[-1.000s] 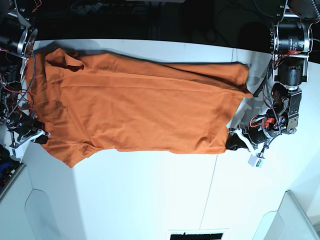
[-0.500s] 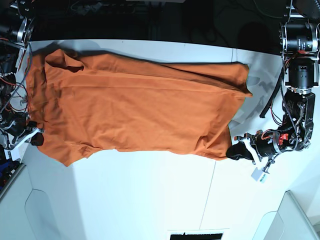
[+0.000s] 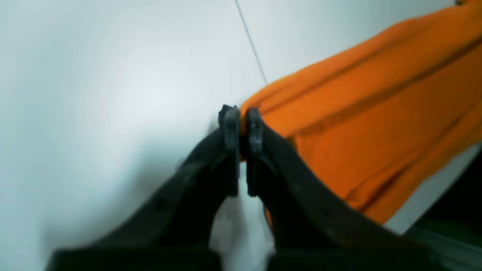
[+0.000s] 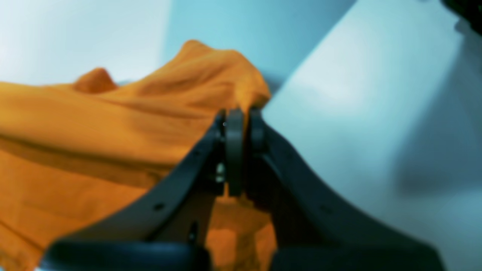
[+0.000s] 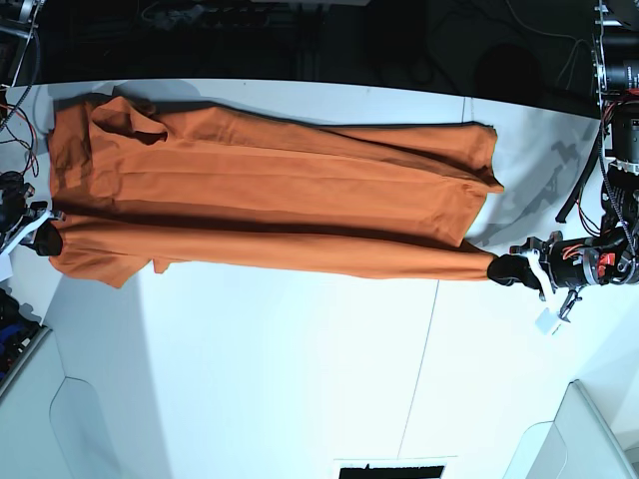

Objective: Layout the t-shirt on the table in an organized manner, then fold the t-shirt properly

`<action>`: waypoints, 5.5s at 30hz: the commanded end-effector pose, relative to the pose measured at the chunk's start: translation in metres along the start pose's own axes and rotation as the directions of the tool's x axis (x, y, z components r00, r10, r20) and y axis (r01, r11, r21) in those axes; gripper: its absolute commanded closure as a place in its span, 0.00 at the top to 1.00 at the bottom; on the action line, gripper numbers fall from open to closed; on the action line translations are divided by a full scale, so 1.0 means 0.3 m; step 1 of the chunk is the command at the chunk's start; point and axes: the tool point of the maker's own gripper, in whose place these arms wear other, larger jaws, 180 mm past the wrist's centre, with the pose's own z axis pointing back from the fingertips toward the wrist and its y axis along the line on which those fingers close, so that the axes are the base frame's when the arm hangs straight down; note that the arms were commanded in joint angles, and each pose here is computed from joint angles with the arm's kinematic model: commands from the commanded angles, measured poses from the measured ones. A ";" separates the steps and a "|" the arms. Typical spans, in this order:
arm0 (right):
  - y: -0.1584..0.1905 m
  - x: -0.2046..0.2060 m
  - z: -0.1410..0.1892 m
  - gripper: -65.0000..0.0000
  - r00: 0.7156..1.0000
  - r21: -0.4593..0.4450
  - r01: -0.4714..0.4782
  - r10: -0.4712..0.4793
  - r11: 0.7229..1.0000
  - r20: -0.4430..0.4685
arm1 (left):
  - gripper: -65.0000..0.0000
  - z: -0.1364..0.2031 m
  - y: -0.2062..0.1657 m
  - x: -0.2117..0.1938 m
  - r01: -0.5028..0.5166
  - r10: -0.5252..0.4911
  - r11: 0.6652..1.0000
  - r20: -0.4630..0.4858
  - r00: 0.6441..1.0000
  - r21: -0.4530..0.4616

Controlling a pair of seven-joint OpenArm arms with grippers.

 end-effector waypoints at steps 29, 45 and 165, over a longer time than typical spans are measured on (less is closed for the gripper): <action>0.003 -0.121 0.268 0.00 0.995 0.035 0.091 -0.092 0.995 0.033 | 0.50 0.070 -0.267 -0.141 0.169 -0.188 0.968 -0.088 0.978 -0.185; 0.004 -0.126 0.265 0.00 0.995 0.033 0.092 -0.093 0.995 0.033 | 0.51 -0.015 -0.835 -0.113 0.309 -0.250 0.819 0.185 0.950 -0.484; 0.033 -0.270 0.104 0.00 0.987 0.062 0.102 -0.093 0.993 -0.132 | 0.51 -0.446 -1.202 -0.015 0.395 -0.333 0.778 0.213 0.919 -0.489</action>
